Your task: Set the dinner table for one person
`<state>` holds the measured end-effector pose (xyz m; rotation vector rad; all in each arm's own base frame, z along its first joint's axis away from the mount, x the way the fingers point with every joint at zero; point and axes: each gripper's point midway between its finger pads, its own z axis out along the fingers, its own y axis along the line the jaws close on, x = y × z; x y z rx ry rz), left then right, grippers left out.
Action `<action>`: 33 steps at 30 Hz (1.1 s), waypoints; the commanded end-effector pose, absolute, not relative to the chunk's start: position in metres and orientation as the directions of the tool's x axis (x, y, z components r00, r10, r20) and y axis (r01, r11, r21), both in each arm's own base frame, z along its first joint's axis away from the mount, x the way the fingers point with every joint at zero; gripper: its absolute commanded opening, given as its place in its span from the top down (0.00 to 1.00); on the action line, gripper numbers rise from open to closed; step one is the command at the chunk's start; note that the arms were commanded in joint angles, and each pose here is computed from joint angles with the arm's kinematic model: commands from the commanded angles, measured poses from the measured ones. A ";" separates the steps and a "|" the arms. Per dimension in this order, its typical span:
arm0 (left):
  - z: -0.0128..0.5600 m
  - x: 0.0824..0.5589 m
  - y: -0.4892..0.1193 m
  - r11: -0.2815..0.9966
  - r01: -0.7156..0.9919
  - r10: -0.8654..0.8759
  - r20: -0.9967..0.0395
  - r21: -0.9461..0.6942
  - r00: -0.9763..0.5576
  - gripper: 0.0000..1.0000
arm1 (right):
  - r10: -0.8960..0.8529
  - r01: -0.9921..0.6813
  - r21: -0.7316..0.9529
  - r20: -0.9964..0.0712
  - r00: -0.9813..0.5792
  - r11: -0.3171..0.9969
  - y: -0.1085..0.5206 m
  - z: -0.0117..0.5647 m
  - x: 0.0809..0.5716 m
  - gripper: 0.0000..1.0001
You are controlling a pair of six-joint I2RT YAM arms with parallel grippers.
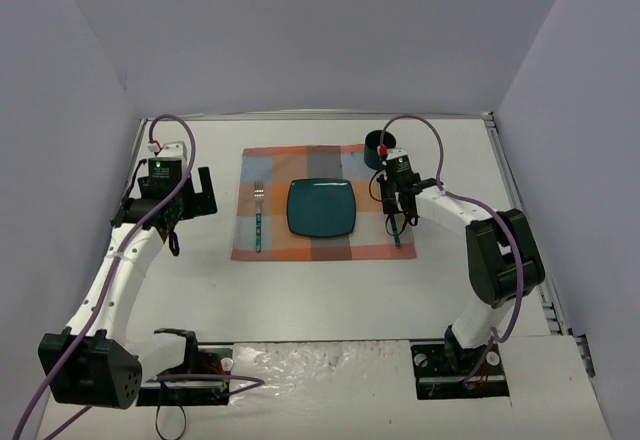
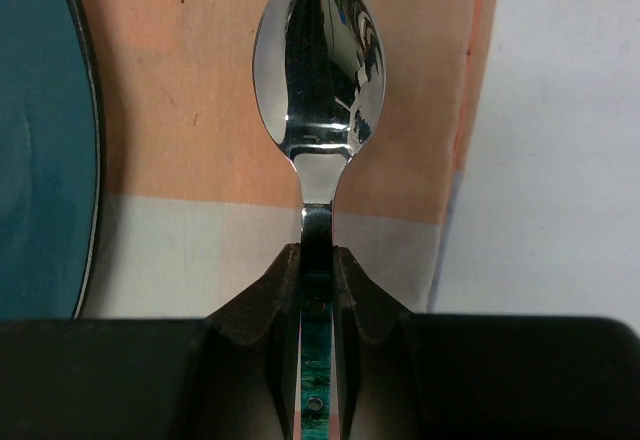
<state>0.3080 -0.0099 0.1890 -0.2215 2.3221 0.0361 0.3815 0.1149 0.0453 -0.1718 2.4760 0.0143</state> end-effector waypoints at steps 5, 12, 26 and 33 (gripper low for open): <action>0.208 0.317 -0.007 0.985 -0.169 -0.131 -0.772 -0.031 -0.622 0.03 | -0.051 -0.093 0.026 -0.673 -0.738 0.995 0.133 0.058 0.411 1.00; 0.207 0.316 -0.006 0.985 -0.171 -0.131 -0.770 -0.028 -0.624 0.03 | -0.018 -0.059 0.039 -0.671 -0.741 0.997 0.134 0.053 0.414 1.00; 0.208 0.316 -0.005 0.985 -0.172 -0.128 -0.773 -0.025 -0.621 0.03 | -0.047 -0.072 0.010 -0.663 -0.747 0.997 0.131 0.043 0.418 1.00; 0.208 0.316 -0.005 0.984 -0.174 -0.129 -0.774 -0.025 -0.620 0.03 | -0.063 -0.073 -0.011 -0.657 -0.752 0.997 0.127 0.039 0.416 1.00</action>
